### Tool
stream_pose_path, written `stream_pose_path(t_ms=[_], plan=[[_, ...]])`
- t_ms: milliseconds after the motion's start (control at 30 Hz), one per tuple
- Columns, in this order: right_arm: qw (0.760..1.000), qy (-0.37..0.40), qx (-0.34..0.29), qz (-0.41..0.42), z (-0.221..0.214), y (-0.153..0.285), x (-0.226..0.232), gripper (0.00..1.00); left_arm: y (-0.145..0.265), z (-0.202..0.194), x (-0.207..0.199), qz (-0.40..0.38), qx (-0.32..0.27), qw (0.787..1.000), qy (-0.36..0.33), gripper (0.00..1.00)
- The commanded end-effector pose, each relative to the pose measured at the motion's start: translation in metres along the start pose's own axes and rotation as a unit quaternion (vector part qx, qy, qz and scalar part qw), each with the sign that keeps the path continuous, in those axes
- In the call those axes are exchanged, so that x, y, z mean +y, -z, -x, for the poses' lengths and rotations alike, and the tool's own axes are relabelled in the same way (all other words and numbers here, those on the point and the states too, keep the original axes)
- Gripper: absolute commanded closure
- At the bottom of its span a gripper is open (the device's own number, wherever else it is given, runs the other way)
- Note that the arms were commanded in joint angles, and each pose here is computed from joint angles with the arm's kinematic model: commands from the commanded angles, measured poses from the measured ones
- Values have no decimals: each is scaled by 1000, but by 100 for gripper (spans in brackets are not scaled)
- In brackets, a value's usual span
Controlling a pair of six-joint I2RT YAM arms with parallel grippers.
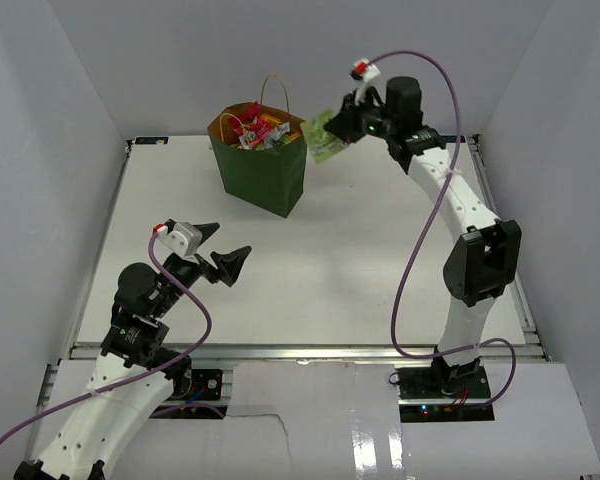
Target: Place the snacks into the paper bag
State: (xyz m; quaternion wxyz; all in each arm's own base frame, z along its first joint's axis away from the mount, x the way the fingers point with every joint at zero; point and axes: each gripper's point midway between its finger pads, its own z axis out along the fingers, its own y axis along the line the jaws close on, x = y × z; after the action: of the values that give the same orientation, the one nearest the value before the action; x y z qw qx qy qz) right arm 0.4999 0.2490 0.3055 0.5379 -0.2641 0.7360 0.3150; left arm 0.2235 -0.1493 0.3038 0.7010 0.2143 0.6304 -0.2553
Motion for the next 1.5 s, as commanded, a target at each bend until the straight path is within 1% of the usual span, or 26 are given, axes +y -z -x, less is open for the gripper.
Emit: stream_pose_path(t_ms=[0,33,67,233,333,367,500,600,633,667,733,767,833,900,967,1000,1033,1100,1167,1233,1267,1300,1367,1400,1433,1467], plan=[[995,91,-46,11,74,-8,46,92,2,1,4,11,-2,1000,-6,2],[995,94,-29,25,63,-29,59,92,2,1,5,12,-2,1000,-7,2],[991,116,-64,14,97,-27,67,92,1,1,5,12,-2,1000,-6,2],[980,179,-92,7,107,-63,111,92,0,-1,6,12,1,1000,-7,2],[971,204,-118,-24,116,-80,121,92,0,-2,6,11,3,1000,-6,2],[965,219,-134,-53,126,-82,117,92,-1,-3,6,11,4,1000,-6,2],[950,251,-156,-100,129,-97,119,92,-1,-3,6,12,5,1000,-6,2],[948,264,-148,-100,117,-110,123,90,-2,-4,7,12,7,1000,-6,2],[949,264,-140,-97,110,-113,123,85,-2,-4,7,12,7,1000,-5,2],[950,266,-135,-91,105,-115,124,65,-2,-4,6,10,7,1000,-5,2],[950,272,-124,-88,99,-115,124,45,-2,-5,6,7,8,1000,-5,2],[950,272,-127,-89,105,-109,124,31,-2,-4,5,5,7,1000,-5,2],[950,272,-121,-89,106,-103,123,21,-2,-4,4,4,7,1000,-5,2],[950,269,-131,-91,123,-83,124,17,-2,-3,3,2,6,1000,-5,2],[957,258,-110,-79,116,-72,121,13,-1,-3,2,-1,4,1000,-5,2],[957,253,-117,-80,130,-50,120,11,-1,-2,2,-1,4,1000,-4,2],[960,252,-110,-48,127,-42,128,6,0,-1,2,-1,2,1000,-4,2],[966,243,-77,-33,113,-9,123,2,0,-2,1,-4,2,1000,-3,2],[975,220,-44,-5,88,12,124,5,0,-2,-1,-10,2,1000,-2,2],[982,189,2,-6,43,44,110,10,0,-1,-4,-16,1,1000,1,2],[983,184,-4,-14,44,72,112,10,0,-1,-5,-18,2,1000,2,2],[985,162,50,-26,-11,77,94,10,0,-1,-6,-20,1,1000,3,2],[983,159,80,-54,-47,101,81,10,0,-1,-7,-23,1,1000,3,2],[979,161,104,-68,-80,123,75,10,-1,-2,-7,-24,3,1000,4,2],[976,161,117,-86,-96,134,70,10,-1,-3,-8,-26,4,1000,6,2],[975,170,104,-98,-97,154,74,10,-2,-4,-8,-26,6,1000,7,2]])
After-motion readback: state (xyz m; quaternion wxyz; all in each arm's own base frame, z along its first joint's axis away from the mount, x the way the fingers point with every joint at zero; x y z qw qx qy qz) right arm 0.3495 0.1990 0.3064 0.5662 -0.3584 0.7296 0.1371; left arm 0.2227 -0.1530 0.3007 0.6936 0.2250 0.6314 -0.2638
